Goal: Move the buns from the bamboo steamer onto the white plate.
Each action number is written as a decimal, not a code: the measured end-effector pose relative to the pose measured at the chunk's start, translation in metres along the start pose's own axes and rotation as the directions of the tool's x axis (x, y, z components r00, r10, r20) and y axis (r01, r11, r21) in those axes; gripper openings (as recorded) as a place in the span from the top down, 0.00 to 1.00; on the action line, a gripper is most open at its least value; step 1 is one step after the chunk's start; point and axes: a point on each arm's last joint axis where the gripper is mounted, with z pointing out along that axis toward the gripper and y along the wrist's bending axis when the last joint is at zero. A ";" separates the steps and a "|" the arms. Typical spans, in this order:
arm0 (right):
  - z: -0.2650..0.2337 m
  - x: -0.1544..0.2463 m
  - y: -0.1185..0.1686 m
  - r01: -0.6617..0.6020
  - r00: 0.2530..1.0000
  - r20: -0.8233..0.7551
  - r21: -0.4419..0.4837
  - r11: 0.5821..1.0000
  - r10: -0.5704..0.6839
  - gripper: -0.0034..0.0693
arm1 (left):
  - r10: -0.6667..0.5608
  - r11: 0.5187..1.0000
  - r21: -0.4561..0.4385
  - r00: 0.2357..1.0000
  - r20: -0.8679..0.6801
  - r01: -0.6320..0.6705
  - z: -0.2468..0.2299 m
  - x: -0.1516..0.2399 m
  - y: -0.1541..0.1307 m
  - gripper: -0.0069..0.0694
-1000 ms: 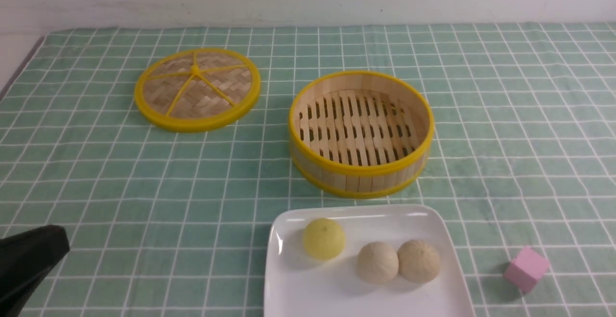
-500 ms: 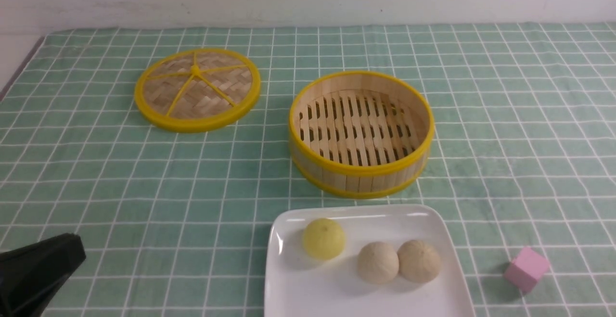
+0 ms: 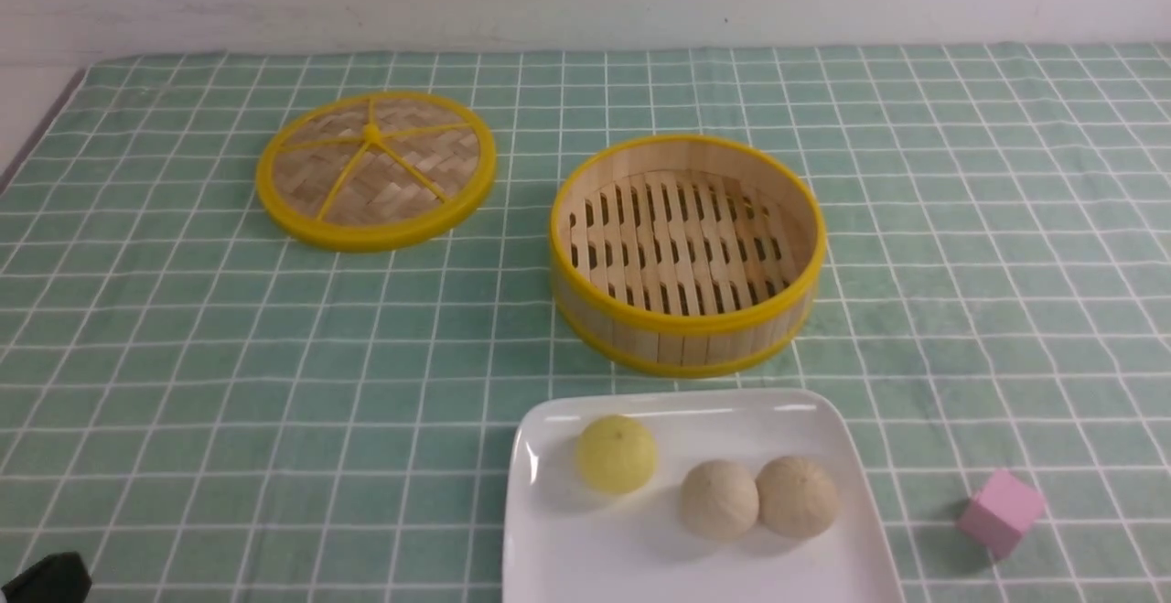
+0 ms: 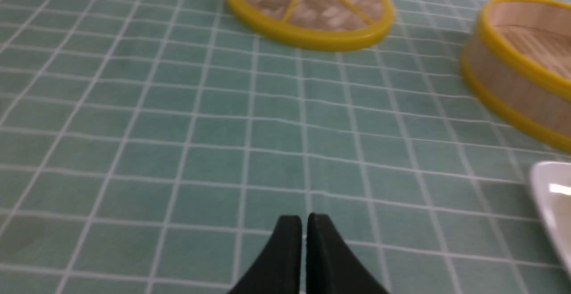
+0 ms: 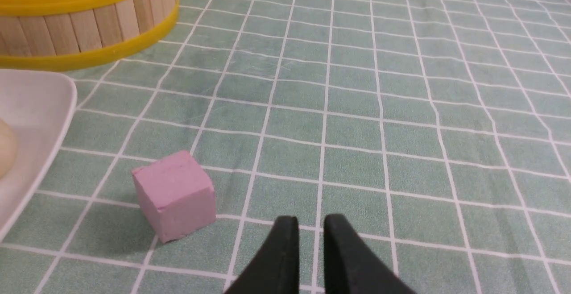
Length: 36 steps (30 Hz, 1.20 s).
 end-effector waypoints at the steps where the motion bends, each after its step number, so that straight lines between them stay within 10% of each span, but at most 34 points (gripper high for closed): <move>1: 0.000 0.000 0.000 0.000 1.000 0.000 0.000 1.000 0.000 0.79 | -0.009 1.000 -0.028 1.000 -0.002 0.009 0.001 0.005 0.002 0.85; 36: 0.000 0.000 0.000 0.000 1.000 0.000 0.000 1.000 0.000 0.74 | 0.013 0.998 -0.068 1.000 0.001 -0.012 0.004 0.018 0.007 0.81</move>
